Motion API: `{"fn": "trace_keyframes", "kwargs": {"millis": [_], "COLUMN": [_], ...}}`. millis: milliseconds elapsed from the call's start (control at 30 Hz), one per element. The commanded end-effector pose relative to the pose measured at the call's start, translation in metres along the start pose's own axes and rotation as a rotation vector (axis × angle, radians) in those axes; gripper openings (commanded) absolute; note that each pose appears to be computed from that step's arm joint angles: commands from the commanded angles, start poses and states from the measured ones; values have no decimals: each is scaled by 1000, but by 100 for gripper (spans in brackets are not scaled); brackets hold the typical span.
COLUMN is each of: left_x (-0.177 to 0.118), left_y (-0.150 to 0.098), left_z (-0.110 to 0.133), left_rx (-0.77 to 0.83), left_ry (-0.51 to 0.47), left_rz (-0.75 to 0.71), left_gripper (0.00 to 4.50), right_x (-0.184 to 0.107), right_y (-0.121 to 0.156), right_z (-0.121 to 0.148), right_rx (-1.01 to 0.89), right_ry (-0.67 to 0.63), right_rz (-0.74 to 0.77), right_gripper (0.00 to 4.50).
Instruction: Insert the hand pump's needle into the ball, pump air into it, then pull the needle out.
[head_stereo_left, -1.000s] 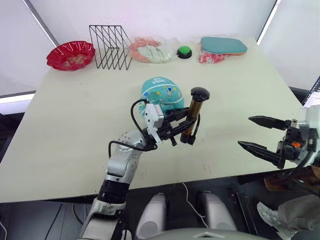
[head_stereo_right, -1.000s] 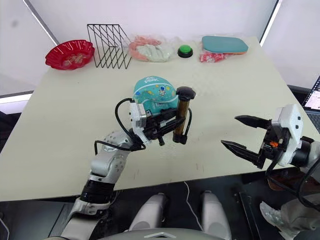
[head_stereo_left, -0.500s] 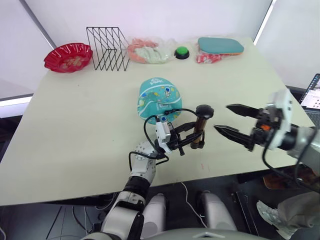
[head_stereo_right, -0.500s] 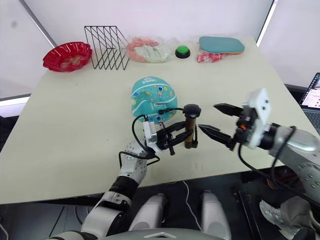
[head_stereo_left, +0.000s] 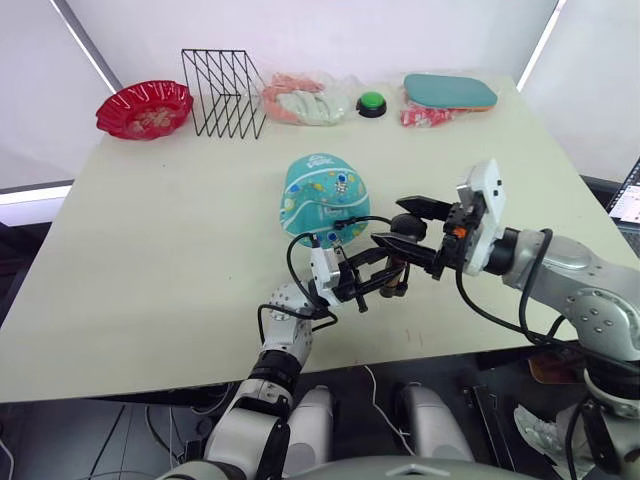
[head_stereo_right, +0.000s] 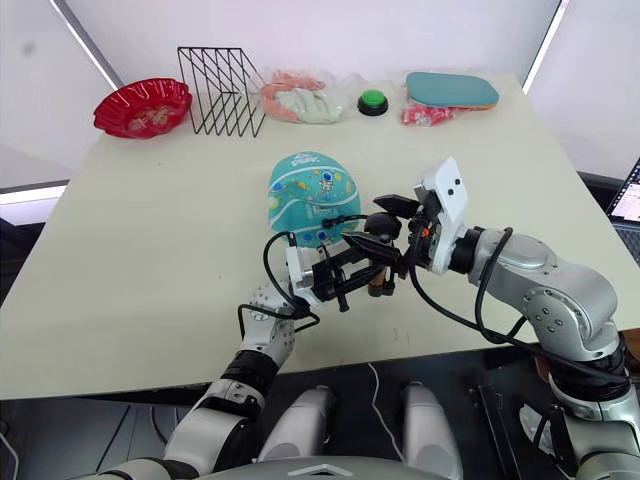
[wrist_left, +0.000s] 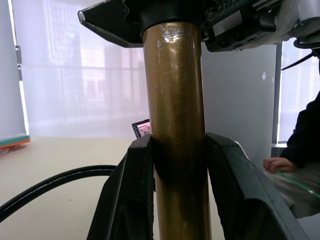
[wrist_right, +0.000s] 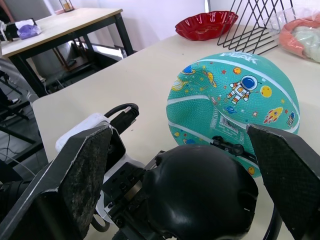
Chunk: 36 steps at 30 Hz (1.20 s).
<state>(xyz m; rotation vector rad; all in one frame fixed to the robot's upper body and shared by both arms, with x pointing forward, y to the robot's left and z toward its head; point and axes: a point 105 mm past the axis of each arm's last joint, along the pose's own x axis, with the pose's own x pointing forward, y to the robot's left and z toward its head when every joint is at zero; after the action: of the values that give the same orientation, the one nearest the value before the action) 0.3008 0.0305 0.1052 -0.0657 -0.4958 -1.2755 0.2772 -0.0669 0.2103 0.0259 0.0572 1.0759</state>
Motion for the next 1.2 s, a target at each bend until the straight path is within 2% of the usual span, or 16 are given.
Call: {"fn": "trace_keyframes", "kwargs": {"millis": [33, 633, 700, 767, 867, 967, 1000, 1200], "left_x": [7, 6, 4, 10, 18, 15, 12, 2], "left_y": [6, 4, 2, 1, -4, -4, -2, 3], "left_z": [15, 17, 6, 6, 9, 15, 17, 20], "left_rx": [47, 43, 33, 44, 69, 64, 58, 37], "left_ry": [-52, -51, 3, 20, 1, -49, -57, -62], "left_rz": [5, 2, -3, -13, -15, 20, 27, 35], "left_gripper": [107, 107, 107, 107, 107, 107, 107, 107], "right_x": [-2, -5, -5, -4, -4, -3, -3, -5], "right_y": [0, -4, -4, -4, -3, -3, -2, -4], "right_z": [8, 2, 4, 5, 5, 3, 2, -3], "right_rx": [-26, -33, -33, -31, -30, -29, -30, -32], "right_ry": [-24, -8, -18, -20, -19, -13, -9, 13], "right_rz": [-7, -29, -29, -26, -23, -18, -17, -24], "right_gripper": [450, 450, 450, 450, 368, 231, 198, 198]}}
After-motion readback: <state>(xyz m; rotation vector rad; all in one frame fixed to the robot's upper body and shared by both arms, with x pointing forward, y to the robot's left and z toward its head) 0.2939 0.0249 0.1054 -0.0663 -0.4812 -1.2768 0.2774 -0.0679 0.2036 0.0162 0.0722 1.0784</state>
